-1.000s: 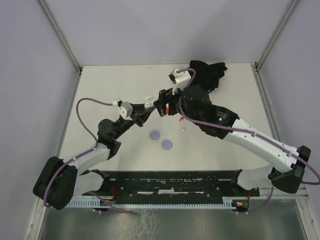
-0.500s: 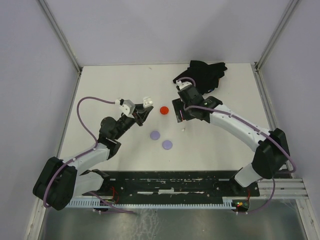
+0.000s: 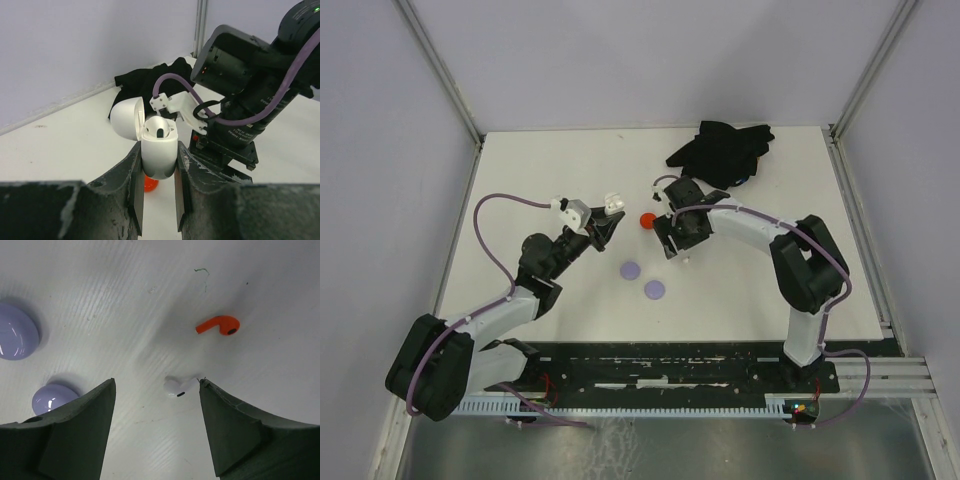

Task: Insert the wireless bluetooth earbuds into the charging case
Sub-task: Pick up the earbud from the center of the board.

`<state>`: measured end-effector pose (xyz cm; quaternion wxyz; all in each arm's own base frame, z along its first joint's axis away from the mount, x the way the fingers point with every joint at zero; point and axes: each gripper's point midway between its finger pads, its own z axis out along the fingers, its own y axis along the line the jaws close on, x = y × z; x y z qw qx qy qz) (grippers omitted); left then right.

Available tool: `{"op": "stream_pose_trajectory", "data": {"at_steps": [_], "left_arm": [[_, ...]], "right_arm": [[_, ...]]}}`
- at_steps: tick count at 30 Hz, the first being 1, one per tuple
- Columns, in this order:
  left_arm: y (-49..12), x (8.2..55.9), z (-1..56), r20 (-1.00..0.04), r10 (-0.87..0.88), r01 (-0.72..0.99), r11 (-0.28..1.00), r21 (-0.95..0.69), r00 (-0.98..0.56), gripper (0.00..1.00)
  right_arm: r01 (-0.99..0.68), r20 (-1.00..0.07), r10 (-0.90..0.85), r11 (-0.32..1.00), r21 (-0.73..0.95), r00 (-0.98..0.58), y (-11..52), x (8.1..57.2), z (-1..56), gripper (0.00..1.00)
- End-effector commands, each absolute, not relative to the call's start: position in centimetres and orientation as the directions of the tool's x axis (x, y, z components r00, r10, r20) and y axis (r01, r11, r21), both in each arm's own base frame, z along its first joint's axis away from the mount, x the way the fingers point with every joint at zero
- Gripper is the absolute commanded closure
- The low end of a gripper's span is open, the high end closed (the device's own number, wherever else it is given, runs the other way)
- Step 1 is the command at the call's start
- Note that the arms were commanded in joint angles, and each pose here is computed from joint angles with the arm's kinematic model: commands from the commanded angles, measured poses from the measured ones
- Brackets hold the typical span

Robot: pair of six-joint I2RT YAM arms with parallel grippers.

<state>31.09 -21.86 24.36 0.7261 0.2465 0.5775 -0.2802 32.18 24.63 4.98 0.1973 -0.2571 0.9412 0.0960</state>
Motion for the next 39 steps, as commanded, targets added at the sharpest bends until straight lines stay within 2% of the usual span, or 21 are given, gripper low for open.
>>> {"op": "stream_pose_trajectory", "data": {"at_steps": [1, 13, 28, 34, 39], "left_arm": [[-21.5, 31.6, 27.4, -0.953, -0.122, 0.660, 0.744, 0.098, 0.279, 0.97], [-21.6, 31.7, 27.3, -0.953, -0.118, 0.663, 0.742, 0.101, 0.278, 0.97], [-21.8, 31.6, 27.2, -0.955, -0.118, 0.668, 0.738, 0.098, 0.270, 0.97], [-21.8, 31.5, 27.2, -0.956, -0.120, 0.671, 0.735, 0.096, 0.269, 0.97], [-22.0, 31.6, 27.2, -0.957, -0.121, 0.673, 0.734, 0.093, 0.264, 0.97]], "right_arm": [[-0.577, -0.485, -0.453, 0.805, 0.138, -0.748, 26.8, 34.4, 5.7, 0.24], [-0.551, -0.353, -0.471, 0.817, 0.171, -0.808, 24.9, 33.0, 2.5, 0.27], [-0.520, -0.243, -0.470, 0.824, 0.226, -0.849, 23.9, 29.6, 3.2, 0.31], [-0.529, -0.230, -0.482, 0.817, 0.231, -0.845, 23.8, 29.2, 3.4, 0.33], [-0.546, -0.233, -0.508, 0.826, 0.143, -0.829, 23.2, 30.2, 3.3, 0.37]]}}
